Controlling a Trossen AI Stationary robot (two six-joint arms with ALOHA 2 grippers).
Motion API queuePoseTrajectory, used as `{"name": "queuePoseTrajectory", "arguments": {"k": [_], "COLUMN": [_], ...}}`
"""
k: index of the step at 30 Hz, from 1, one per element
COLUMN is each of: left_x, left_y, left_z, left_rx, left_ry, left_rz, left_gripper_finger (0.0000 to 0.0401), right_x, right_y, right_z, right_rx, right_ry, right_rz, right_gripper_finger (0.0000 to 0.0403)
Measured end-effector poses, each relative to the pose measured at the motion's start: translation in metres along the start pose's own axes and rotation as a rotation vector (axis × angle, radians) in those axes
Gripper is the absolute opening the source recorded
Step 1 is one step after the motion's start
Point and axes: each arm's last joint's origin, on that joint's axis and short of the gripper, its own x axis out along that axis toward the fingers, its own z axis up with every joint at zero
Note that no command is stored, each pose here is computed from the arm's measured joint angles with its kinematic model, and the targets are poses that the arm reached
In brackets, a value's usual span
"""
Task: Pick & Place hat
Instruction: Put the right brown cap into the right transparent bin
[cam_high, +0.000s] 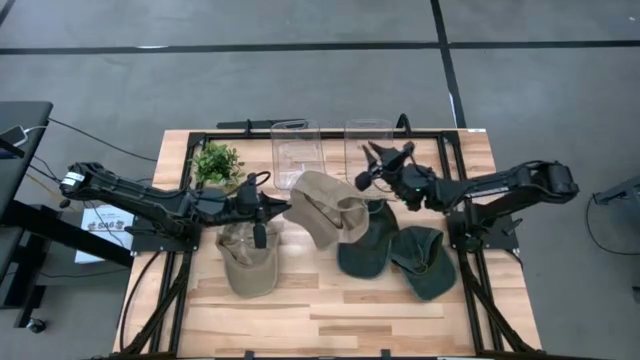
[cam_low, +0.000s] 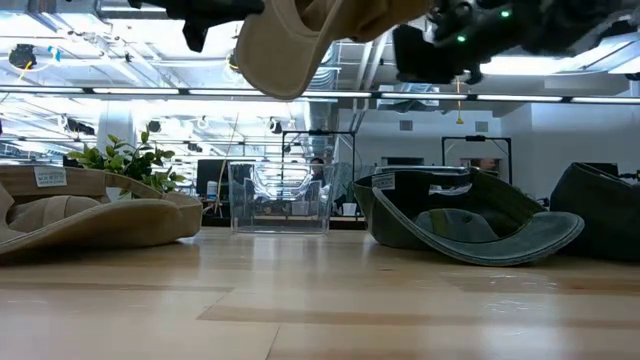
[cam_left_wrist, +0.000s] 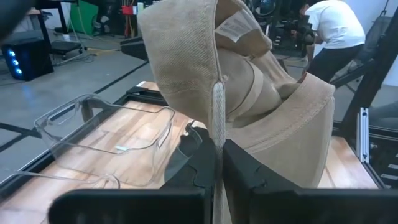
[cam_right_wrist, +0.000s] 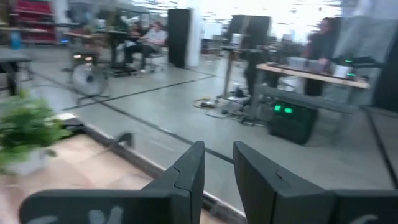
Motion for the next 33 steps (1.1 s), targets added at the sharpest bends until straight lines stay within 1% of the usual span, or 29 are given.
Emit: {"name": "queuePoseTrajectory", "arguments": {"k": [3,9,14,16,18,21,26,31,33], "left_x": [0.000,0.003,0.010,0.012,0.012,0.013,0.015,0.017,0.017], "left_y": [0.000,-0.001,0.000,0.001,0.002,0.004,0.011,0.019,0.020], "left_z": [0.000,-0.004,-0.011,-0.013,-0.015,-0.016,-0.017,-0.019,-0.019], "left_rx": [-0.002,-0.003,-0.021,-0.042,-0.064,-0.089,-0.111,-0.130,-0.135], "left_ry": [0.000,0.019,0.060,0.072,0.081,0.095,0.106,0.126,0.132], "left_rz": [0.004,0.023,0.044,0.053,0.060,0.073,0.105,0.144,0.148], "left_gripper_finger": [0.0014,0.0014,0.0014,0.0014,0.0015,0.0015,0.0016,0.0016,0.0016], "right_x": [0.006,0.007,0.004,0.003,0.002,0.001,0.005,0.010,0.013], "right_y": [0.019,0.051,0.061,0.060,0.060,0.061,0.070,0.074,0.072], "right_z": [0.009,0.039,0.066,0.071,0.071,0.066,0.046,0.037,0.031], "right_rx": [-0.008,-0.093,-0.120,-0.141,-0.176,-0.261,-0.348,-0.413,-0.474], "right_ry": [-0.012,-0.072,-0.129,-0.137,-0.133,-0.081,0.005,0.038,0.071], "right_rz": [0.073,0.126,0.142,0.137,0.116,0.069,0.086,0.048,-0.010], "right_gripper_finger": [0.0067,0.0066,0.0065,0.0066,0.0065,0.0065,0.0065,0.0065,0.0065]}}
